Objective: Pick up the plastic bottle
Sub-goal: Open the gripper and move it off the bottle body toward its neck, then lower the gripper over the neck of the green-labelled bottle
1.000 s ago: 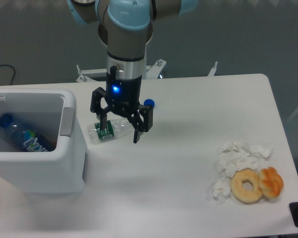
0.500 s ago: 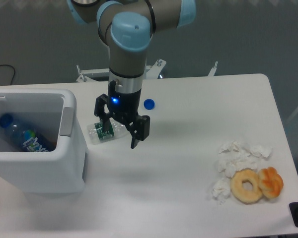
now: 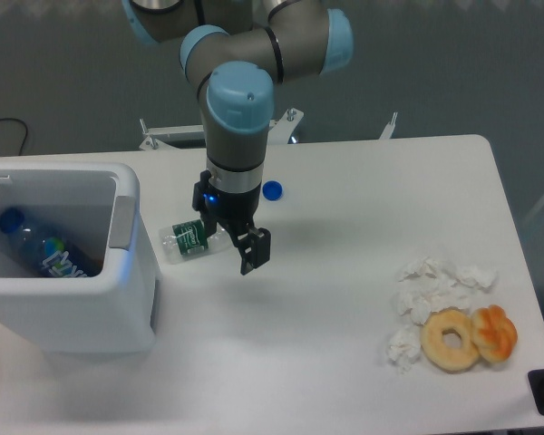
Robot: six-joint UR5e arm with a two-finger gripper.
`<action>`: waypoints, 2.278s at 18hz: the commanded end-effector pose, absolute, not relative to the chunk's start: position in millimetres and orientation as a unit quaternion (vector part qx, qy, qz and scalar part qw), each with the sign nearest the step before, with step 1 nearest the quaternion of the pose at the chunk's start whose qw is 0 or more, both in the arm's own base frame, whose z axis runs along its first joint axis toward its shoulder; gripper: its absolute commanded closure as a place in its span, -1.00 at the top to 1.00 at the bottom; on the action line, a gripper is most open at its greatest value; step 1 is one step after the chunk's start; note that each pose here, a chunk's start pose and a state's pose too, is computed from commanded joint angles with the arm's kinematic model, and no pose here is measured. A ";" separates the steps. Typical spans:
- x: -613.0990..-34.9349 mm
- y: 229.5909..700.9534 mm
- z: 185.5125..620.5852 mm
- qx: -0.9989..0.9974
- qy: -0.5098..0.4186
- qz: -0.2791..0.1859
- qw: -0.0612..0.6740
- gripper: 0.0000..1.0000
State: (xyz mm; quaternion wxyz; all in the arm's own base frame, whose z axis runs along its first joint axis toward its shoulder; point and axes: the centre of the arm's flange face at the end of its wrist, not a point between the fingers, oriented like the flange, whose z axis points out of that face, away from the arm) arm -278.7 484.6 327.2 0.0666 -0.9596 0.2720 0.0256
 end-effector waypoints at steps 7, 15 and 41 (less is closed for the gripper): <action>-266.9 452.3 305.8 -0.946 0.324 0.024 0.012 1.00; -263.1 437.0 258.9 -0.932 0.360 -0.008 -0.039 1.00; -260.8 447.4 198.5 -0.937 0.337 -0.048 -0.074 0.85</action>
